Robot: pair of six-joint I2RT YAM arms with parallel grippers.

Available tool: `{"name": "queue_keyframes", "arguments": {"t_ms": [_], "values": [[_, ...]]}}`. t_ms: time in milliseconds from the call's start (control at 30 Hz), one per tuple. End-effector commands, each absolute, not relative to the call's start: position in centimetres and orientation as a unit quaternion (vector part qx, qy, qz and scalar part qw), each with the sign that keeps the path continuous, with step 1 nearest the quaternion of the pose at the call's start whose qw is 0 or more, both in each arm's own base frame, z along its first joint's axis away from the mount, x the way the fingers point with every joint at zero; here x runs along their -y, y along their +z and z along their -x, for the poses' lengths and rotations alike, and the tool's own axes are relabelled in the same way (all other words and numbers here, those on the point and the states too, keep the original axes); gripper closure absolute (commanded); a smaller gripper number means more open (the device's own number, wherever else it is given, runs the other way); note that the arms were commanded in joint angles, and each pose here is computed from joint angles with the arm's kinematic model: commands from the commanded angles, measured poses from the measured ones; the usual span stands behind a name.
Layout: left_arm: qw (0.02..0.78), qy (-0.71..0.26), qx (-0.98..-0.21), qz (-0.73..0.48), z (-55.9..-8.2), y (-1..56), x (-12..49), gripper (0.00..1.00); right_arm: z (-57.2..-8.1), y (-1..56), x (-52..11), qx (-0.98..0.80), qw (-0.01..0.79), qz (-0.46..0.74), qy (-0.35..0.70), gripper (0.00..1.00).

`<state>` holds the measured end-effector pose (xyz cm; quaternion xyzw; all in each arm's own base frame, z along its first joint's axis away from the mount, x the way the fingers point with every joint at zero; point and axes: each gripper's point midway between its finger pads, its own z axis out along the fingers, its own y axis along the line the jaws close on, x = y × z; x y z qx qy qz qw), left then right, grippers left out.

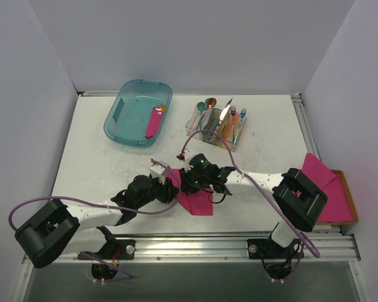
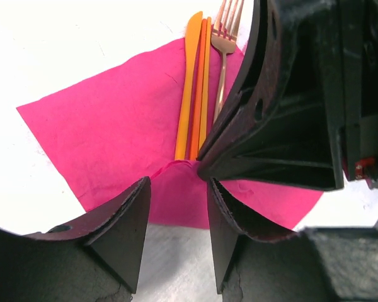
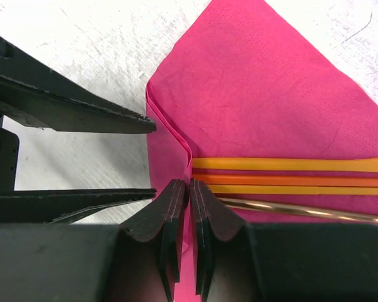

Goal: Place the utensils on the paper napkin and roll it up

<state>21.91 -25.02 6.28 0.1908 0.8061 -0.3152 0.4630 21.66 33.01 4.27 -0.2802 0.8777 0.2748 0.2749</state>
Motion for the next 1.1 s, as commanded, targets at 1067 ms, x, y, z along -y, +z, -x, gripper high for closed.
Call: {"name": "queue_keyframes", "arguments": {"t_ms": [1067], "values": [[0.450, -0.296, -0.820, -0.191, -22.9, 4.6, 26.8, 0.57, -22.7, 6.0, -31.8, -0.880, 0.293, 0.242, 0.286, 0.75]]}}
